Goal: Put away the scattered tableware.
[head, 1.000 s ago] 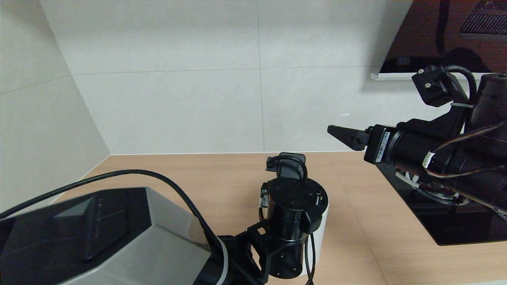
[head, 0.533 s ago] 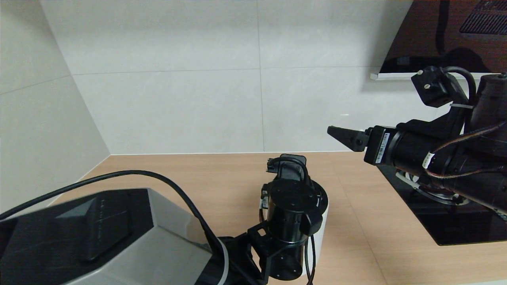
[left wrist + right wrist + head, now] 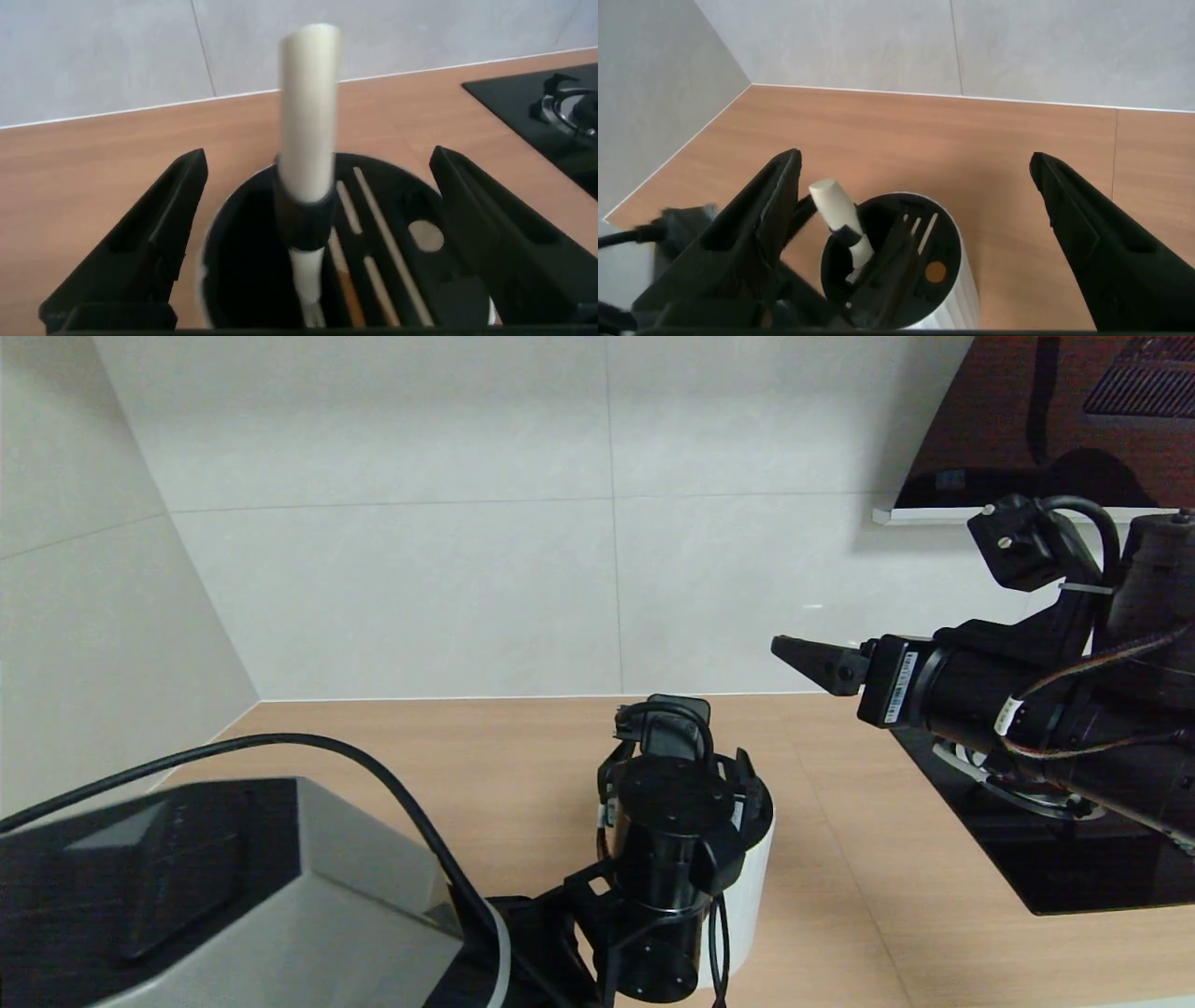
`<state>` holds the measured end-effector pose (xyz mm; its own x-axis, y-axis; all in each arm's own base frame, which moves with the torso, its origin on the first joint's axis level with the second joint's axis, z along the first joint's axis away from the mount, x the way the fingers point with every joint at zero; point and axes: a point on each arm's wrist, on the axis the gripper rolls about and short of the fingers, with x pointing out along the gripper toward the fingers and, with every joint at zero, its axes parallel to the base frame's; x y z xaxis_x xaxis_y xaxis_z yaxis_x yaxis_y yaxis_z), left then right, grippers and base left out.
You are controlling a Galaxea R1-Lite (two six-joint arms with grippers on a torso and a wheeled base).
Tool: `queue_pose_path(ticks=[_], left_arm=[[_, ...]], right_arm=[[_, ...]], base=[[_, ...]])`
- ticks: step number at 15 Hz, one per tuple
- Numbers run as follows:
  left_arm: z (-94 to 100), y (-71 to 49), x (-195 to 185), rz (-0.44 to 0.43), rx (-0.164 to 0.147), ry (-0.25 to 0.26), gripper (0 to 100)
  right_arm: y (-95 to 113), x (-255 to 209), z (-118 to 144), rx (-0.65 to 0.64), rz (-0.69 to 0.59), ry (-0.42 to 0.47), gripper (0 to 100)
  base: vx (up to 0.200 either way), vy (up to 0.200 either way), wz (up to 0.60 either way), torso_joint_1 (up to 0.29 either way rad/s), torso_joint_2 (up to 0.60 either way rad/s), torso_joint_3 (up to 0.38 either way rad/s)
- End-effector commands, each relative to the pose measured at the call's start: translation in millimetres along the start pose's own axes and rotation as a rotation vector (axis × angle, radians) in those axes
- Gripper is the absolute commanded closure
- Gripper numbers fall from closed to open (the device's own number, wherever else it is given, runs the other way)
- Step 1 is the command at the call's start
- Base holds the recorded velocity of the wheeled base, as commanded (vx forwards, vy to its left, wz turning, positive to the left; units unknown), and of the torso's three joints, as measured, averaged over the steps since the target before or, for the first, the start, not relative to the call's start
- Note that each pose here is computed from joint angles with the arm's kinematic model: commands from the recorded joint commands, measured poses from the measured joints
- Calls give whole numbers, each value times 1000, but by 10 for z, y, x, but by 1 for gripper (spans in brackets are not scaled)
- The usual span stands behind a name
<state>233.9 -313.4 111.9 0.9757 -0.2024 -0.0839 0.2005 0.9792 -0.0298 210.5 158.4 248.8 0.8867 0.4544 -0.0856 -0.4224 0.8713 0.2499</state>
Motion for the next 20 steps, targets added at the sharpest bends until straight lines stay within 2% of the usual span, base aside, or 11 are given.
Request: queue_pose_path(ticks=[1, 4, 6, 8, 9, 10, 11, 13, 15, 17, 20], left_arm=[[477, 323, -232, -26, -55, -62, 0], [1195, 989, -783, -119, -107, -136, 0], [1481, 1384, -1251, -180, -131, -182, 0], [1546, 1838, -1626, -154, -121, -189, 0], [1552, 1963, -1723, -130, -120, -196, 0], [1542, 2246, -2025, -52, -114, -204, 0], [1523, 2378, -2256, 1, -111, -206, 0], [1482, 2547, -2775, 34, -112, -222, 0], [1382, 2631, -3100, 135, -104, -226, 0], [1304, 2656, -3313, 180, -90, -256, 0], [1120, 2646, -3651, 273, -46, -316, 0]], right_arm=[[-2, -7, -3, 0, -1, 2, 0], [-113, -56, 99, 10, -45, -46, 0], [-202, -245, 239, 19, -70, -109, 0], [-361, -588, 283, 13, -123, -163, 0], [-414, -699, 283, 4, -144, -178, 0], [-518, -1033, 309, -8, -182, -240, 0], [-536, -1235, 337, -9, -180, -290, 0], [-521, -1679, 370, -18, -171, -389, 0], [-504, -2135, 281, -55, -214, -399, 0], [-487, -2489, 127, -79, -255, -385, 0], [-400, -3064, -306, -182, -431, -390, 0]], base=[[0, 0, 0, 0, 0, 0], [0, 0, 0, 0, 0, 0], [0, 0, 0, 0, 0, 0], [0, 0, 0, 0, 0, 0], [0, 0, 0, 0, 0, 0], [0, 0, 0, 0, 0, 0], [0, 0, 0, 0, 0, 0], [0, 0, 0, 0, 0, 0], [0, 0, 0, 0, 0, 0], [0, 0, 0, 0, 0, 0], [0, 0, 0, 0, 0, 0]])
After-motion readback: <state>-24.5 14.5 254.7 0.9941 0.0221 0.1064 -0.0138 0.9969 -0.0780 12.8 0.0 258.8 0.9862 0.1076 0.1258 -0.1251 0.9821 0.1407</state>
